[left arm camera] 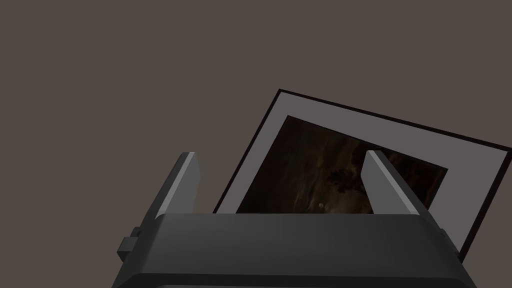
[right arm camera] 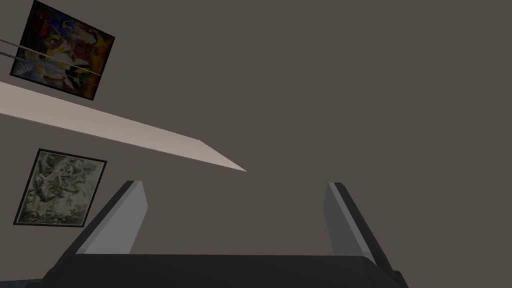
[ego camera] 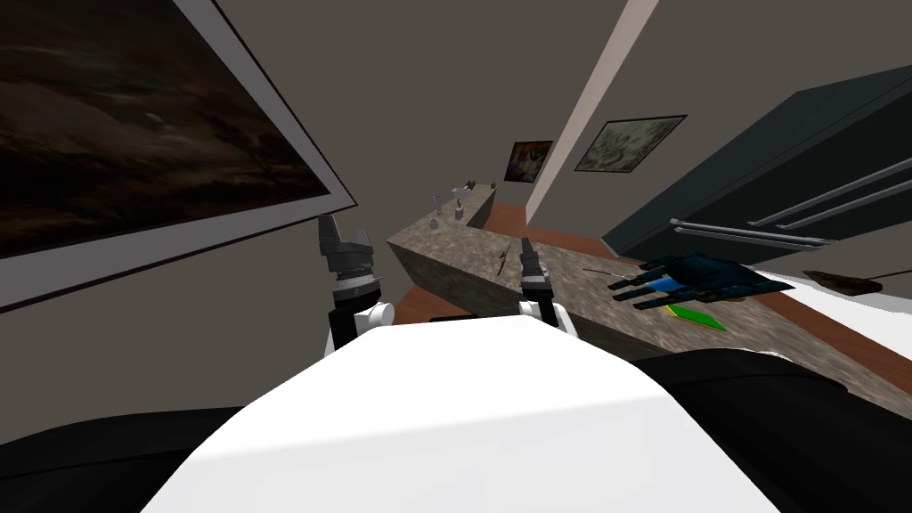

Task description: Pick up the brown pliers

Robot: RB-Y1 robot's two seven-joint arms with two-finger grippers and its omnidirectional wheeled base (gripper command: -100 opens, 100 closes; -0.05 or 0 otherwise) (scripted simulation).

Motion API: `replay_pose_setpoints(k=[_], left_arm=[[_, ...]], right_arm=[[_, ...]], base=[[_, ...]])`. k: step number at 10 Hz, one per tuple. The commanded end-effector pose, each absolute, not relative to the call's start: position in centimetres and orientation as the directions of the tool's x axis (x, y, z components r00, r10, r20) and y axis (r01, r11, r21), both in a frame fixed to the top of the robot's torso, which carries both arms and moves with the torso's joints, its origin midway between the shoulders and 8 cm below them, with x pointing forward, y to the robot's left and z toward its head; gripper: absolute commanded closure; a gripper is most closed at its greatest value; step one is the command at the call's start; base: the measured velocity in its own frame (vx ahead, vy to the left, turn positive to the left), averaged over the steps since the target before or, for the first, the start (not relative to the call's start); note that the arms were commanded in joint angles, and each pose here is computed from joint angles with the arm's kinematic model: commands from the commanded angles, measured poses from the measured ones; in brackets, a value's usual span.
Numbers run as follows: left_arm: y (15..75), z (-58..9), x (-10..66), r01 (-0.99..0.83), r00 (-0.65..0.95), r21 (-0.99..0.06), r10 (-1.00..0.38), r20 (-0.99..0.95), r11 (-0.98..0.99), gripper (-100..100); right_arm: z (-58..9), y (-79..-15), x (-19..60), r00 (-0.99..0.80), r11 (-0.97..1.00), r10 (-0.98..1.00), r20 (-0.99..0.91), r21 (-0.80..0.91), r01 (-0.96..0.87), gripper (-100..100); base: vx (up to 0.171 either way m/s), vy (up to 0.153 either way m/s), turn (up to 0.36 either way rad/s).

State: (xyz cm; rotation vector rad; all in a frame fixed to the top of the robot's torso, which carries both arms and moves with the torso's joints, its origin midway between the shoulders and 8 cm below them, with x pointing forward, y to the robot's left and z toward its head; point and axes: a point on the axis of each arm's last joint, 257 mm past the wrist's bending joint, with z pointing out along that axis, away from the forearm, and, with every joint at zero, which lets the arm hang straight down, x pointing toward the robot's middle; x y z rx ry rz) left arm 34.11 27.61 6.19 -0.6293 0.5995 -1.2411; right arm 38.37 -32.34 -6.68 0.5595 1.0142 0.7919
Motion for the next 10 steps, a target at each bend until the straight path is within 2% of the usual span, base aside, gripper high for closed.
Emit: replay_pose_setpoints(k=[1,10], left_arm=[[27.6,6.2,34.1,0.663,0.219,-0.721,-0.973,-0.074,0.203,0],[27.6,6.2,34.1,0.663,0.219,-0.721,-0.973,-0.074,0.203,0]], right_arm=[[-7.6,-33.3,38.8,0.314,0.660,0.749,-0.583,0.701,-0.271,-100],[-14.0,-39.8,40.2,0.312,0.893,0.422,-0.851,0.449,0.018,-100]], base=[[0.057,0.080,-0.053],[0.059,0.089,-0.053]])
